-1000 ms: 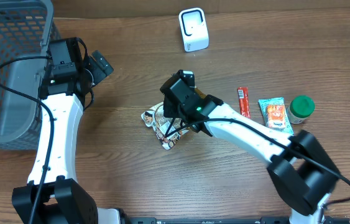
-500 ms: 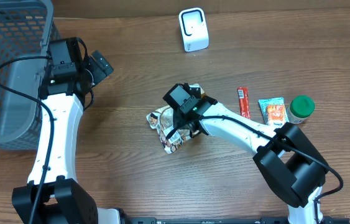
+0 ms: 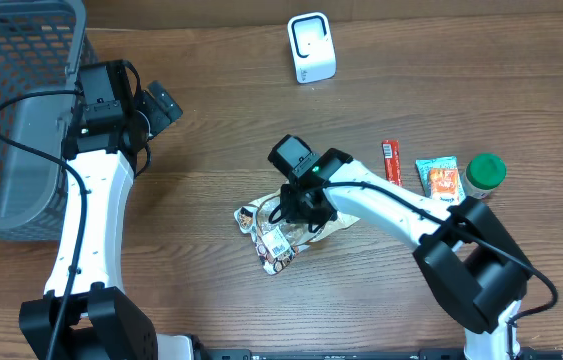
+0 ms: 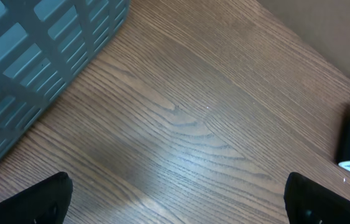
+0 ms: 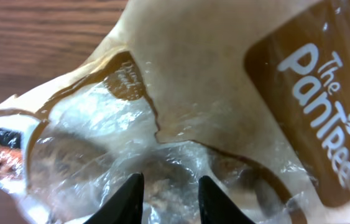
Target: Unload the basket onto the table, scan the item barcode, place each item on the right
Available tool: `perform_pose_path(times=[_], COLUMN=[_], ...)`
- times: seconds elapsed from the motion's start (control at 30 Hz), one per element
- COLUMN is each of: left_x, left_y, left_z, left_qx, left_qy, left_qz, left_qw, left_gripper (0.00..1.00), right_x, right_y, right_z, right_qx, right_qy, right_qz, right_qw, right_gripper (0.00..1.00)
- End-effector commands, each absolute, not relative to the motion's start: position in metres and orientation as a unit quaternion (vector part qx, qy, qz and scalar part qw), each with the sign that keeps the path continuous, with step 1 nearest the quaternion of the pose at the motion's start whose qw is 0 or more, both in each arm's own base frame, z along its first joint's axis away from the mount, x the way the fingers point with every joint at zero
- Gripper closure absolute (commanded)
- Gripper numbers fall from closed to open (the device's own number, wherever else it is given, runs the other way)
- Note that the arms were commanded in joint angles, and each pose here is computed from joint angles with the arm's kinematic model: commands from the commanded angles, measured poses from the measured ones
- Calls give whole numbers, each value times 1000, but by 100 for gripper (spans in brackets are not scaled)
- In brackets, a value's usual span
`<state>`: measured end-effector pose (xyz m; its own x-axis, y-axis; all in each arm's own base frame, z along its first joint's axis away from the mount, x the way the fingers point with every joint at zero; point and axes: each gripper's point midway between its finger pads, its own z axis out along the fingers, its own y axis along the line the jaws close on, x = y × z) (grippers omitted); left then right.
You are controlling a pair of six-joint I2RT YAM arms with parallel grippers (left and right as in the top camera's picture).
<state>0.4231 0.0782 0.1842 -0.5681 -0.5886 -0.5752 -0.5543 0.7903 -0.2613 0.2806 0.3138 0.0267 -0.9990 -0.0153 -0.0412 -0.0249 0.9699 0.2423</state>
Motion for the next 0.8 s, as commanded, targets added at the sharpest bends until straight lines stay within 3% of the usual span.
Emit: perform_pose_path(times=[0.0, 0.3, 0.37, 0.57, 0.77], left_x=[424, 424, 424, 426, 392], left_y=[82, 82, 82, 80, 12], left_z=[189, 189, 189, 190, 167], left_qx=[-321, -321, -321, -324, -286], left_qy=[883, 883, 883, 881, 917], left_qz=[-18, -18, -18, -29, -181], left_qw=[341, 341, 341, 343, 213], left_gripper=[0, 0, 0, 0, 0], right_x=[308, 330, 334, 339, 335], right_y=[318, 243, 234, 221, 218], right_z=[93, 88, 88, 87, 85], right_qx=[-59, -32, -23, -23, -22], right_qy=[979, 992, 993, 993, 994], right_qz=[175, 49, 43, 35, 30], right_qw=[90, 112, 111, 106, 98], right_gripper=[67, 62, 56, 55, 55])
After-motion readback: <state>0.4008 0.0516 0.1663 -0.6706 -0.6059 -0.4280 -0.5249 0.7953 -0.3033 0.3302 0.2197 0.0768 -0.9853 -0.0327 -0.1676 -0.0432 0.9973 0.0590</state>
